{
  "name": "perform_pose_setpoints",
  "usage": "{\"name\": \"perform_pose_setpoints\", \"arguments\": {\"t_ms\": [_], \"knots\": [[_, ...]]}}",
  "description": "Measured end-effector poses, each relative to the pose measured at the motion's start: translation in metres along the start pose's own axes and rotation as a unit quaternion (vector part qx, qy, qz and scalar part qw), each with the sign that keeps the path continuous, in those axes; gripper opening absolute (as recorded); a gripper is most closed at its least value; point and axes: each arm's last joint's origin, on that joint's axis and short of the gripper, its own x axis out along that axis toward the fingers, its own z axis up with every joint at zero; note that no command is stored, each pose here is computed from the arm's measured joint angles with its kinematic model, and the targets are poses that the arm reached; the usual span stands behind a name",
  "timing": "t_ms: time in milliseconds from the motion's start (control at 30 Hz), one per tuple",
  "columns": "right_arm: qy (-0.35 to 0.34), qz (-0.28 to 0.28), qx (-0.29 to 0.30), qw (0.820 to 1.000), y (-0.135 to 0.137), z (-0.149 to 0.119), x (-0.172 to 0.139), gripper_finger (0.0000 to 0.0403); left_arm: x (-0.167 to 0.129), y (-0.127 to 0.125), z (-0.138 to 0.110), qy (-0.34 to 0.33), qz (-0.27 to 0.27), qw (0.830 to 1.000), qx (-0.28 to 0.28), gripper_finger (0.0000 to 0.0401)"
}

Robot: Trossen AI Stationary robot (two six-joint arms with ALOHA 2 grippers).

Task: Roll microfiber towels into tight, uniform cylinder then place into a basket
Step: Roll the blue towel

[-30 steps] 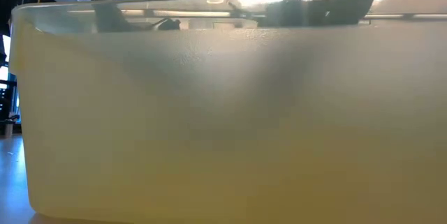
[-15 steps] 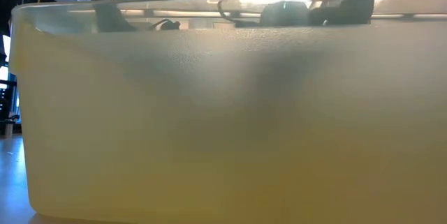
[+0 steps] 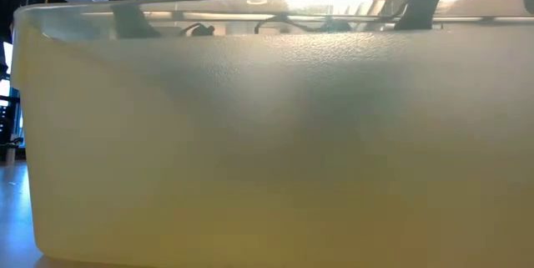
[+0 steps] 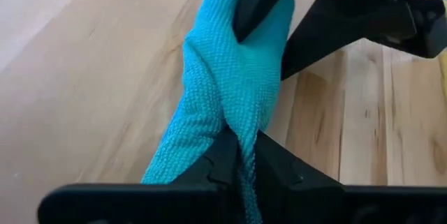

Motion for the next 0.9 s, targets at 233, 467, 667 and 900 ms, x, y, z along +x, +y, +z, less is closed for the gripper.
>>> {"name": "perform_pose_setpoints", "arguments": {"t_ms": [233,467,667,900], "knots": [[0.013,0.021,0.061,0.998,0.0,-0.006,0.003,0.0109,-0.012,-0.005,0.007,-0.015,0.019,0.998,0.065,0.0067],[0.019,0.023,0.066,0.997,0.0,-0.007,0.003,0.0038,-0.033,-0.016,0.011,-0.006,0.061,0.982,0.178,0.0119],[0.018,0.029,0.088,0.995,0.0,-0.008,0.003,0.0017,-0.045,-0.04,0.019,-0.043,0.113,0.936,0.33,0.013],[0.018,0.029,0.1,0.994,0.001,-0.008,0.003,0.0018,-0.027,-0.063,0.012,-0.064,0.086,0.901,0.421,0.0125]]}}
